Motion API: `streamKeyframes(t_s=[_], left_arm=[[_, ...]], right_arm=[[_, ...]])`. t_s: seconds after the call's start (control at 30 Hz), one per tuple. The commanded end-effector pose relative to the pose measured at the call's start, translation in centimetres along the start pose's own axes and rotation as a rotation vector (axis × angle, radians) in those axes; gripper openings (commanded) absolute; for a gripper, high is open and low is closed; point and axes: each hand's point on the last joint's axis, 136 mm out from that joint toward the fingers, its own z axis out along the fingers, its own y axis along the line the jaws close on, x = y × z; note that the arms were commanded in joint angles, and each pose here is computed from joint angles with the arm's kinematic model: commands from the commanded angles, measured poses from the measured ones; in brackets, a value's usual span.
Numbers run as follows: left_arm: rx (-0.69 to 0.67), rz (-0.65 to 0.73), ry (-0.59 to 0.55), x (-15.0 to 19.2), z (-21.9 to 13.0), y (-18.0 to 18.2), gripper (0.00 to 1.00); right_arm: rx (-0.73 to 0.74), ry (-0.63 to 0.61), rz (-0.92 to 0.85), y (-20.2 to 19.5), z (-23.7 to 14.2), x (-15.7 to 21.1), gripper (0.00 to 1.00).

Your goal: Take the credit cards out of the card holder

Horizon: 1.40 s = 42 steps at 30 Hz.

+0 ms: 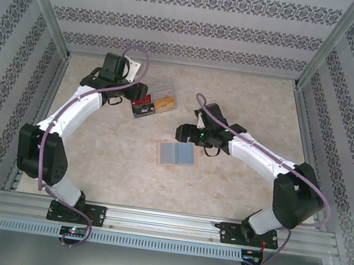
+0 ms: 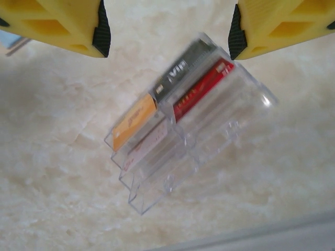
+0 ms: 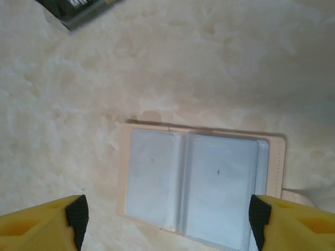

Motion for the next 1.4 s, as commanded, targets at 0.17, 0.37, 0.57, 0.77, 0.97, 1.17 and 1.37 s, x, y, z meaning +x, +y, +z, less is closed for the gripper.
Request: streamKeyframes(t_s=[0.17, 0.37, 0.57, 0.77, 0.97, 1.17, 1.37], left_arm=[[-0.005, -0.349, 0.154, 6.5, 0.7, -2.7, 0.65], [0.033, -0.425, 0.253, 11.2, 2.4, -6.6, 0.63], [0.088, -0.464, 0.343, 14.2, 4.3, -11.1, 0.56], [0.108, -0.480, 0.427, 16.8, 6.2, -13.6, 0.42], [0.096, -0.493, 0.477, 18.3, 7.4, -14.0, 0.34], [0.072, -0.494, 0.514, 19.6, 7.8, -13.7, 0.30], [0.095, -0.505, 0.546, 20.4, 8.5, -14.2, 0.20]], right_arm=[[0.160, 0.075, 0.028, -2.2, 2.4, 2.7, 0.76], [0.195, 0.110, 0.043, -3.2, 3.6, 3.6, 0.69], [0.258, 0.129, 0.046, -4.5, 4.4, 4.0, 0.68], [0.281, 0.140, 0.047, -5.2, 5.0, 4.2, 0.68], [0.262, 0.155, 0.052, -5.2, 5.4, 4.4, 0.63], [0.254, 0.160, 0.059, -5.3, 5.5, 4.4, 0.59], [0.248, 0.171, 0.067, -5.3, 5.8, 4.6, 0.52]])
